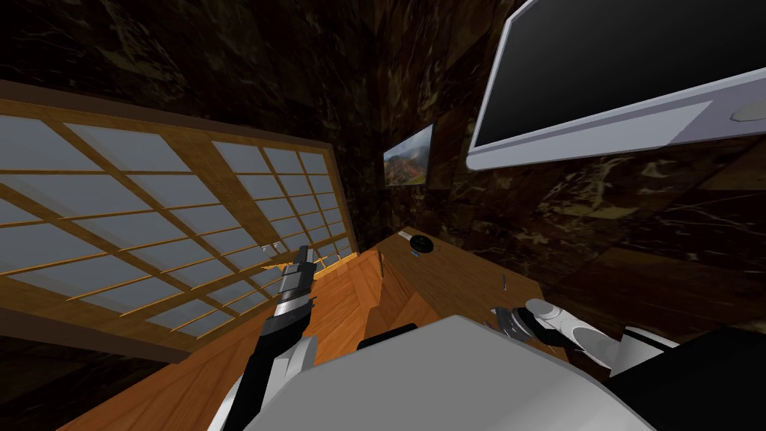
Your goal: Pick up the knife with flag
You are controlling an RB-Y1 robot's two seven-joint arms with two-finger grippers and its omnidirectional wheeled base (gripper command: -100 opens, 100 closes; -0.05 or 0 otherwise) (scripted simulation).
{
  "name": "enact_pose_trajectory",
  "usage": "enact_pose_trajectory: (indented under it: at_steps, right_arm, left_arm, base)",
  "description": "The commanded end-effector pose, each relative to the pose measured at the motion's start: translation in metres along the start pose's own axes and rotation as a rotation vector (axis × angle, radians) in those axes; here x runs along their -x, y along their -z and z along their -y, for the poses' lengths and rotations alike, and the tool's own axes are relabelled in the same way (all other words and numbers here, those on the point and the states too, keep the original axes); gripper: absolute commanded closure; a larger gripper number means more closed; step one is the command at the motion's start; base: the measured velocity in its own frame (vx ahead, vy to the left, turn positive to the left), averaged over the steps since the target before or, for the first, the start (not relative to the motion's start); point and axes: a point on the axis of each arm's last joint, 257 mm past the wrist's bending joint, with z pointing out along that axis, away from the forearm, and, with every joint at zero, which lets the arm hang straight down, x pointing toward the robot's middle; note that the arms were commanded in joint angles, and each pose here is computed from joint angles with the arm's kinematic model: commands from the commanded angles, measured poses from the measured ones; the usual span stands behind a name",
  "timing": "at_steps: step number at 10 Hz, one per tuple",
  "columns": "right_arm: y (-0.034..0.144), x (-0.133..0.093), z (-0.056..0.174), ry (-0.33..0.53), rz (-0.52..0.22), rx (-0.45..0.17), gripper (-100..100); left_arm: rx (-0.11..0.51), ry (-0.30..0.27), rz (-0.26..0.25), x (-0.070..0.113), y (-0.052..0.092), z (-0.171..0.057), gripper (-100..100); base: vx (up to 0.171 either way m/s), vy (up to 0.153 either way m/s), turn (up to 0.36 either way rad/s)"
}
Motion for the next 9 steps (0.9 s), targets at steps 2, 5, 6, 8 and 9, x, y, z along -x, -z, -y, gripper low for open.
enact_pose_trajectory:
  at_steps: [2, 5, 6, 8, 9]
  right_arm:
    - [0.003, -0.025, -0.011, 0.022, -0.056, 0.028, -100]
    - [0.006, -0.042, -0.019, 0.036, -0.097, 0.050, -100]
    - [0.011, -0.069, -0.031, 0.059, -0.162, 0.088, -100]
    - [0.012, -0.072, -0.032, 0.055, -0.167, 0.088, -100]
    - [0.016, -0.087, -0.040, 0.075, -0.205, 0.115, -100]
  left_arm:
    - [0.000, 0.000, 0.000, 0.000, 0.000, 0.000, 0]
    - [0.000, 0.000, 0.000, 0.000, 0.000, 0.000, 0]
    - [0.000, 0.000, 0.000, 0.000, 0.000, 0.000, 0]
    - [0.000, 0.000, 0.000, 0.000, 0.000, 0.000, 0]
    - [0.000, 0.000, 0.000, 0.000, 0.000, 0.000, 0]
  base:
    - [0.036, -0.002, 0.029]
    - [0.024, -0.002, 0.017]
    - [0.037, -0.001, 0.055]
    - [0.033, -0.004, 0.018]
    - [0.028, -0.004, 0.029]
